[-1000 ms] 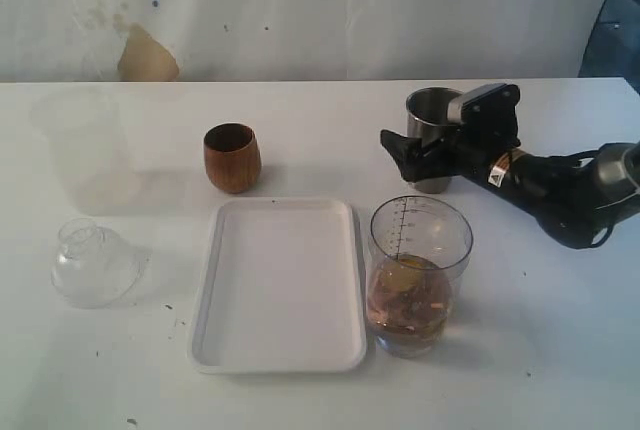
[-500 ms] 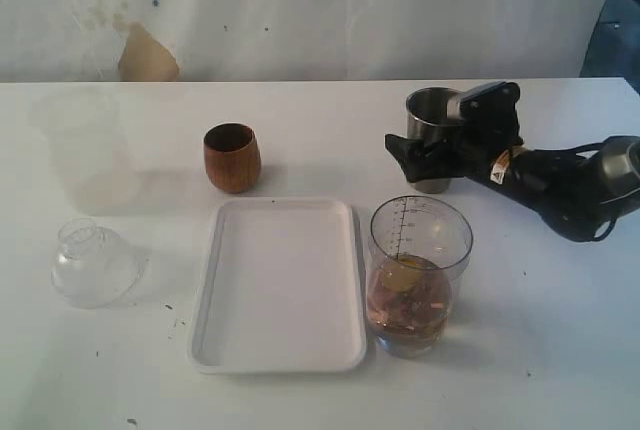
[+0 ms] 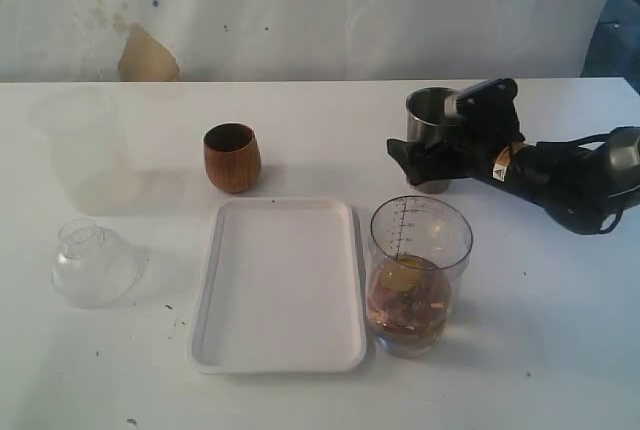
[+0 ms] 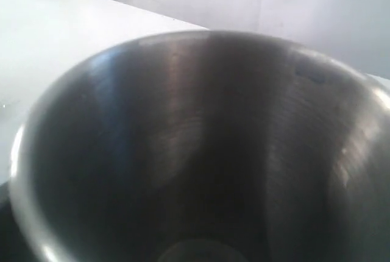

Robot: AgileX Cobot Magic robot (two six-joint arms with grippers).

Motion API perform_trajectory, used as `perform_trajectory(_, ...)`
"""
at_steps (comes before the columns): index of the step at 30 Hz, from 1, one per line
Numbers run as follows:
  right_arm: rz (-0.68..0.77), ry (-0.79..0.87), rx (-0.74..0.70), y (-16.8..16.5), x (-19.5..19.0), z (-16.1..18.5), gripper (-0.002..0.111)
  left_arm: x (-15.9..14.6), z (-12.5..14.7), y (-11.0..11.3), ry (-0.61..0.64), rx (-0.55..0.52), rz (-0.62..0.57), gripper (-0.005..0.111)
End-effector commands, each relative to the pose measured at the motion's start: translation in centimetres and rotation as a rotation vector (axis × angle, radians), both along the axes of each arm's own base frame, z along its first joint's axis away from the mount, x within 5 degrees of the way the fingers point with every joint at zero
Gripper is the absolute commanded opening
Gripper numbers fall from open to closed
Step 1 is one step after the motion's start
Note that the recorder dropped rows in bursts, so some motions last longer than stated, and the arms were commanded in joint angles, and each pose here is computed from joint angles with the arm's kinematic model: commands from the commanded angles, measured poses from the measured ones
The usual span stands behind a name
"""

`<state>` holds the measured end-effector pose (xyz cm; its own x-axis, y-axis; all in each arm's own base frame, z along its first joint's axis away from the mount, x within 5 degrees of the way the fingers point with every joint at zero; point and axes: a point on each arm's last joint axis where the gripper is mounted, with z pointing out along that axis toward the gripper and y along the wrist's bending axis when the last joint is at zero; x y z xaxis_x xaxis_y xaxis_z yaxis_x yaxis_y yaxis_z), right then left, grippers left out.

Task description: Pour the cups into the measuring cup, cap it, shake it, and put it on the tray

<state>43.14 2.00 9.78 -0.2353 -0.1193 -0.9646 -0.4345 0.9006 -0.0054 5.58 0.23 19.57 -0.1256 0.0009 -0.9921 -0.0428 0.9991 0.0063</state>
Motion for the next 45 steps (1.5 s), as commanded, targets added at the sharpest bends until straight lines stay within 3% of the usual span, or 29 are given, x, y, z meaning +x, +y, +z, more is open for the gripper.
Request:
perform_trajectory(1, -0.028, 0.004, 0.02, -0.9, -0.6, 0.4, 0.103, 0.0, -0.1, 0.0, -0.01, -0.004, 0.0, 0.001)
perform_trajectory(8, -0.055, -0.01, 0.043, -2.3, -1.9, 1.1, 0.103, 0.0, -0.1, 0.0, -0.01, -0.004, 0.0, 0.001)
perform_trajectory(25, -0.093, -0.022, 0.039, -2.3, -6.3, 3.2, 0.103, 0.0, -0.1, 0.0, -0.01, -0.004, 0.0, 0.001)
perform_trajectory(34, -0.129, -0.062, 0.027, -2.0, -10.7, 8.3, 0.103, 0.0, -0.1, 0.0, -0.01, -0.004, 0.0, 0.001)
perform_trajectory(45, -0.232, -0.08, 0.096, -1.8, -18.6, 17.6, 0.102, 0.0, -0.1, 0.0, -0.01, -0.004, 0.0, 0.001)
